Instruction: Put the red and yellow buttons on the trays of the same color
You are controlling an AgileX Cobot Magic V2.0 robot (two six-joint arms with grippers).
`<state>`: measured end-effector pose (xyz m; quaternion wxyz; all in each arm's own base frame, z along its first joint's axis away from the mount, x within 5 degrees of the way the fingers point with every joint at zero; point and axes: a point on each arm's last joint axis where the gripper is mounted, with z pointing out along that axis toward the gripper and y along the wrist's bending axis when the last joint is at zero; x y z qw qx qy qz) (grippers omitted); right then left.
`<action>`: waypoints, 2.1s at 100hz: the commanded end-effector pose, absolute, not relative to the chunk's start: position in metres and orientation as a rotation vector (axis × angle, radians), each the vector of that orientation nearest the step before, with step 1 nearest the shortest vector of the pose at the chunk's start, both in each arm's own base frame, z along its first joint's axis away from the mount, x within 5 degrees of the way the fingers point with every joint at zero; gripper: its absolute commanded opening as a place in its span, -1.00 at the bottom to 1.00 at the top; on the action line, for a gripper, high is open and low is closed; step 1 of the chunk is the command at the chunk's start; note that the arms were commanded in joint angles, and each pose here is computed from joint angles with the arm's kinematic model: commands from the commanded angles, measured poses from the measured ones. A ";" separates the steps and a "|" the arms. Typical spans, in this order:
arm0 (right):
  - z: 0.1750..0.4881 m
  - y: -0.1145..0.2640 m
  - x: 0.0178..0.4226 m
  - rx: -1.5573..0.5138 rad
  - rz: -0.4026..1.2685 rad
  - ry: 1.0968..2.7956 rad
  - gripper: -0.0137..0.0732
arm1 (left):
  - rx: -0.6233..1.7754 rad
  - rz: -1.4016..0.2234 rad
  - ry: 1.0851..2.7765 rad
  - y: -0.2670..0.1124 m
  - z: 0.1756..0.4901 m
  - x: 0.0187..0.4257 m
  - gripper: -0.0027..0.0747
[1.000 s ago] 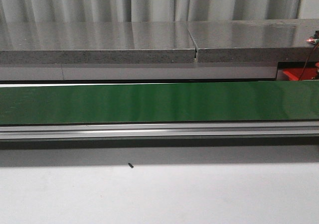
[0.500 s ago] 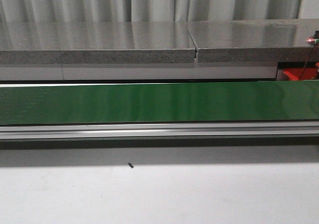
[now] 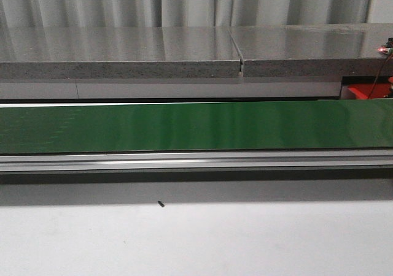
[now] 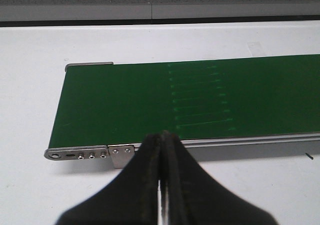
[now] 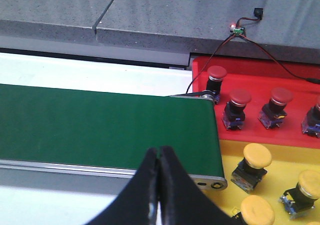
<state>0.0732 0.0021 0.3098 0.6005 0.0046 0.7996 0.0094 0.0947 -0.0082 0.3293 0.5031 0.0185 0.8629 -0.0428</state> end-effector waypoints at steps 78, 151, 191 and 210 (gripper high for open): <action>0.231 -0.002 0.049 0.074 0.013 1.459 -0.84 | 0.032 -0.121 1.987 -0.009 0.344 0.097 -0.98; 0.212 0.000 0.054 0.045 0.045 1.449 -0.84 | 0.032 -0.121 1.993 -0.009 0.343 0.098 -0.98; 0.212 0.000 0.054 0.045 0.045 1.449 -0.84 | 0.032 -0.121 1.993 -0.009 0.343 0.098 -0.98; 0.212 0.000 0.054 0.045 0.045 1.449 -0.84 | 0.032 -0.121 1.993 -0.009 0.343 0.098 -0.98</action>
